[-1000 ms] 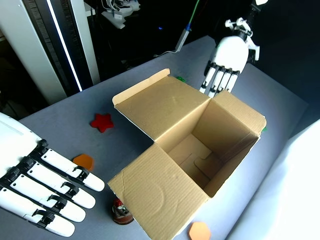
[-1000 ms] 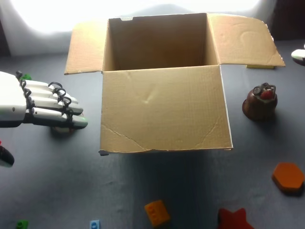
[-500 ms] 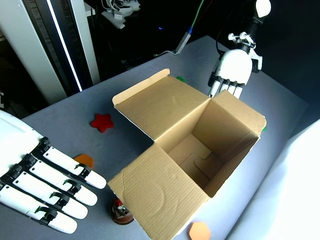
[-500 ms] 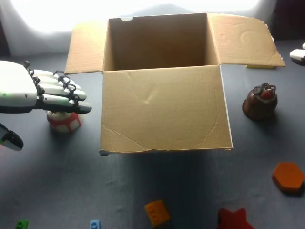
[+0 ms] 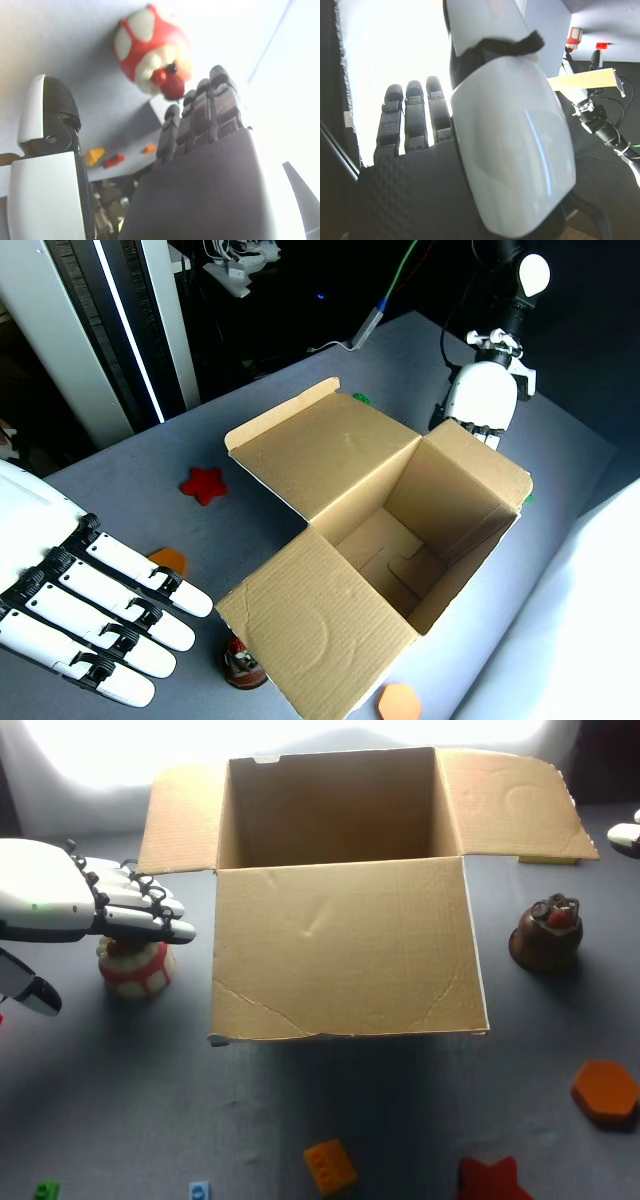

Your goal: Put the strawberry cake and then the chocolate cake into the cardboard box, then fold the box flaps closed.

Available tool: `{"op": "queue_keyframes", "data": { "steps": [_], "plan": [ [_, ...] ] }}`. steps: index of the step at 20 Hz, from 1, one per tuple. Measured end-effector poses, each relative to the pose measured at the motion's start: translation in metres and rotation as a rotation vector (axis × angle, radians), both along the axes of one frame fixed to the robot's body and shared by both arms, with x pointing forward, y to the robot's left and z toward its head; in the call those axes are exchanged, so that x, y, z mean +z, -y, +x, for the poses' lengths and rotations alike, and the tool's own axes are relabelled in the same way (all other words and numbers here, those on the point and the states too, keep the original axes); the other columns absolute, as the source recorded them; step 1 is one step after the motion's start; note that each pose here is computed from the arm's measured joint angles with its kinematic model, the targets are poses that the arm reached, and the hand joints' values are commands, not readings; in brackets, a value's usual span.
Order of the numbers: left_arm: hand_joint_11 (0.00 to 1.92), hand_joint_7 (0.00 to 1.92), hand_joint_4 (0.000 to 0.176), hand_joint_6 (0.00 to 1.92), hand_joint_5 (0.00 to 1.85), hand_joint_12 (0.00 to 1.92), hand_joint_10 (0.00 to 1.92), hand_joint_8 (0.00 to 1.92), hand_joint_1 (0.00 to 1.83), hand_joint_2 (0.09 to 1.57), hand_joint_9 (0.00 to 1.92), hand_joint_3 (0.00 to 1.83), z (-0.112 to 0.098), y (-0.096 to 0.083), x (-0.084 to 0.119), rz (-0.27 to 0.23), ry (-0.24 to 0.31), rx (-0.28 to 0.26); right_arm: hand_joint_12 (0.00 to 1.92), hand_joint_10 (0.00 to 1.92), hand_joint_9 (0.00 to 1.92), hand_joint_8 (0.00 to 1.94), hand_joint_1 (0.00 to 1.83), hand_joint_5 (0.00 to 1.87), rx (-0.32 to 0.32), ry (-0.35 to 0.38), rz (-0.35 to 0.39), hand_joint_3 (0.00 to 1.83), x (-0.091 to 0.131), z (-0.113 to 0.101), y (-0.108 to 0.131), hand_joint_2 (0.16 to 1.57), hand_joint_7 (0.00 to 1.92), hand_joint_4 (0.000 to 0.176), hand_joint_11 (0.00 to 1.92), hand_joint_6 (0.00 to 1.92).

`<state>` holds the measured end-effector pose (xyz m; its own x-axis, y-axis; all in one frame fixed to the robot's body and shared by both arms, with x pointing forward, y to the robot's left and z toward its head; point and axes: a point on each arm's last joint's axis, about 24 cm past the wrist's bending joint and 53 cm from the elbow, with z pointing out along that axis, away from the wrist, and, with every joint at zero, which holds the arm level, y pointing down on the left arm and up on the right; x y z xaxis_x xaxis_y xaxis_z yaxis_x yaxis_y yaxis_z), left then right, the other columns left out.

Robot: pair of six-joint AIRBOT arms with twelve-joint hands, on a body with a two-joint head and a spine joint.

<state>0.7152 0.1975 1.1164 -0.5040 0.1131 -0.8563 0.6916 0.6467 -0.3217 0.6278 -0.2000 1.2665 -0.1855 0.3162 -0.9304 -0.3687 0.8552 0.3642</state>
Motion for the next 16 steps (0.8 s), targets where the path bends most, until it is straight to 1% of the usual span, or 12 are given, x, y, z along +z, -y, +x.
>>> {"op": "queue_keyframes", "data": {
  "steps": [1,3,5,6,8,9,12,14,16],
  "plan": [
    [0.00,0.00,0.078,0.00,0.00,0.18,0.00,0.00,1.15,0.98,0.00,0.00,0.002,0.001,-0.001,0.001,0.000,0.001,0.00,0.00,0.00,0.00,1.21,0.00,0.000,0.001,-0.001,0.00,0.000,0.000,0.000,0.98,0.00,0.029,0.00,0.00],
    [0.00,0.00,0.076,0.00,0.00,0.20,0.00,0.00,1.13,0.98,0.00,0.00,0.004,0.005,-0.004,0.003,-0.001,-0.003,0.00,0.00,0.00,0.00,1.23,0.00,0.001,0.003,0.001,0.00,0.001,0.000,0.000,0.98,0.00,0.030,0.00,0.00],
    [0.00,0.00,0.081,0.00,0.00,0.20,0.00,0.00,1.16,0.97,0.00,0.00,0.008,0.008,-0.007,0.002,-0.004,-0.002,0.00,0.00,0.00,0.00,1.21,0.00,-0.001,0.008,0.002,0.00,0.003,0.000,0.000,0.98,0.00,0.027,0.00,0.00],
    [0.00,0.00,0.079,0.00,0.00,0.22,0.00,0.00,1.15,0.97,0.01,0.00,0.010,0.009,-0.008,0.003,-0.006,-0.001,0.00,0.00,0.00,0.00,1.19,0.00,-0.001,0.008,0.003,0.01,0.003,0.000,0.000,0.99,0.00,0.026,0.00,0.00],
    [0.00,0.00,0.079,0.00,0.00,0.21,0.00,0.00,1.15,0.96,0.00,0.00,0.014,0.010,-0.011,0.011,-0.003,0.001,0.00,0.00,0.00,0.00,1.19,0.00,-0.001,0.008,0.002,0.01,0.003,0.000,0.000,0.99,0.00,0.020,0.00,0.00],
    [0.00,0.00,0.078,0.00,0.00,0.20,0.00,0.00,1.14,0.98,0.00,0.00,0.015,0.012,-0.012,0.016,-0.002,-0.001,0.00,0.00,0.00,0.00,1.19,0.00,-0.001,0.009,0.002,0.01,0.003,0.000,0.000,0.99,0.00,0.024,0.00,0.00],
    [0.00,0.00,0.074,0.00,0.00,0.19,0.00,0.00,1.15,0.99,0.00,0.00,0.020,0.014,-0.015,0.019,0.000,0.001,0.00,0.00,0.00,0.00,1.18,0.00,-0.001,0.009,0.001,0.00,0.003,0.000,0.000,0.98,0.00,0.023,0.00,0.00],
    [0.00,0.00,0.074,0.00,0.00,0.23,0.00,0.00,1.12,1.00,0.01,0.01,0.022,0.018,-0.016,0.023,0.003,-0.003,0.00,0.00,0.00,0.00,1.17,0.00,-0.001,0.009,0.001,0.01,0.003,0.000,0.000,1.00,0.00,0.021,0.00,0.00],
    [0.00,0.00,0.070,0.00,0.00,0.31,0.00,0.00,1.12,0.99,0.03,0.00,0.023,0.021,-0.016,0.018,0.002,-0.005,0.00,0.00,0.00,0.00,1.17,0.00,0.000,0.009,0.001,0.01,0.003,0.000,0.000,1.00,0.00,0.023,0.00,0.00]
  ]
}}
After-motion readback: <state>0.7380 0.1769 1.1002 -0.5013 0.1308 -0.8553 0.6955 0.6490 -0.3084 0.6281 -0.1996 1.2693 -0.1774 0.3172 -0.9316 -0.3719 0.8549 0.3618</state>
